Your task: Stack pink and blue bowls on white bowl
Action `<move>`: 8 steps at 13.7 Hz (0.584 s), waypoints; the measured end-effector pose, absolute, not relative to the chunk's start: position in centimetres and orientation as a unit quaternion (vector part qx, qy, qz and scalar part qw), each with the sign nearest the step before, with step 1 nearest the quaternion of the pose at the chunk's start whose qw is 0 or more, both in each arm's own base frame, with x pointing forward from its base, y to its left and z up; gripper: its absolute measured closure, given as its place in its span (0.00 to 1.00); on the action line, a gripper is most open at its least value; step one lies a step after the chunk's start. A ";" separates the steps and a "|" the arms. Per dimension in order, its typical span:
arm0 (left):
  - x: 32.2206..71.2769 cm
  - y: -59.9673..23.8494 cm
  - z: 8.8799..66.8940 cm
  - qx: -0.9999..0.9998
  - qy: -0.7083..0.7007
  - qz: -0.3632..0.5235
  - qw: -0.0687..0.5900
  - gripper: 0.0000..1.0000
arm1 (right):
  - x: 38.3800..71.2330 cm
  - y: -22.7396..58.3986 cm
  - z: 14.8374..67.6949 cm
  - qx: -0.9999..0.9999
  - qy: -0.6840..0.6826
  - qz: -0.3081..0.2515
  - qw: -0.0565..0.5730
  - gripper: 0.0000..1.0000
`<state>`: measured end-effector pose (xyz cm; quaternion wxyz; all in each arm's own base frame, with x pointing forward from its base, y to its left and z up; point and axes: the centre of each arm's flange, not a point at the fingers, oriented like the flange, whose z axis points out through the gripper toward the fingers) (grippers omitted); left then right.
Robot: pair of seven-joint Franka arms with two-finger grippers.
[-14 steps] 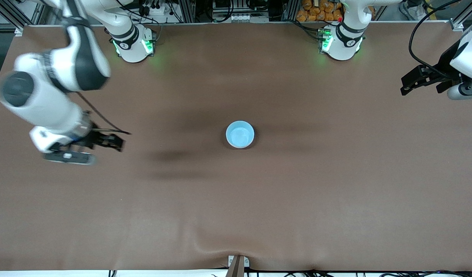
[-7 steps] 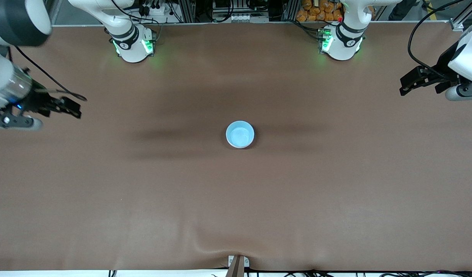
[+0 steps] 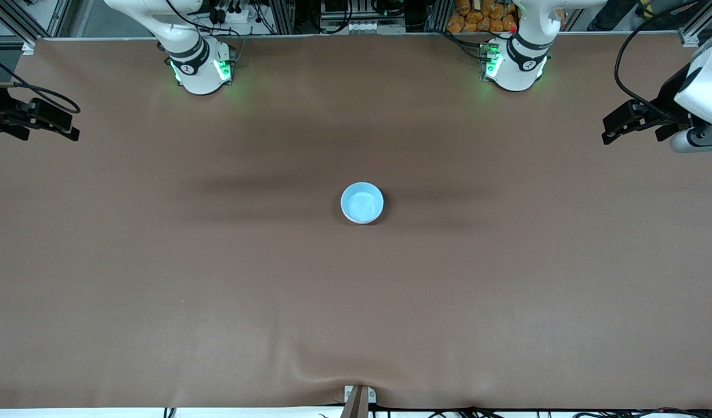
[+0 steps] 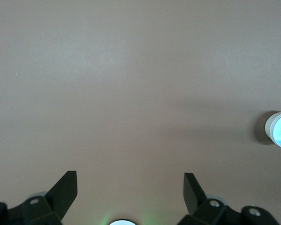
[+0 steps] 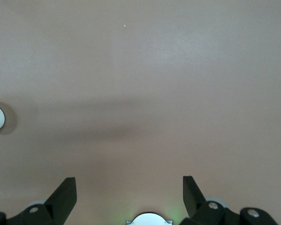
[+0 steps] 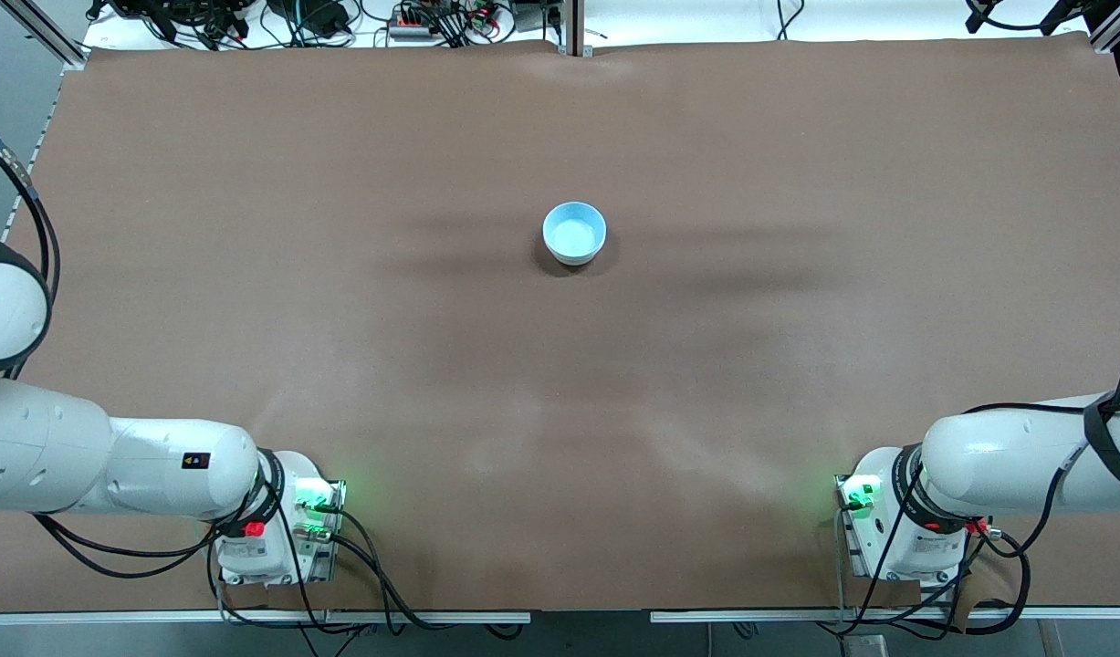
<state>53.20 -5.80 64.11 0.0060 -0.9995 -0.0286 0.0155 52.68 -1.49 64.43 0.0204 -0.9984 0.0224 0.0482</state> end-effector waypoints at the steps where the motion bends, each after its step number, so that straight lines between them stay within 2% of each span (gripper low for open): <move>1: 53.2 -5.9 64.2 -1.000 -0.028 0.014 0.006 0.00 | 52.6 -1.5 64.6 -0.998 0.022 0.048 0.021 0.00; 8: 53.3 -6.2 65.4 -1.000 -0.025 -0.002 0.004 0.00 | 52.7 -1.2 65.3 -0.999 0.020 0.040 0.024 0.00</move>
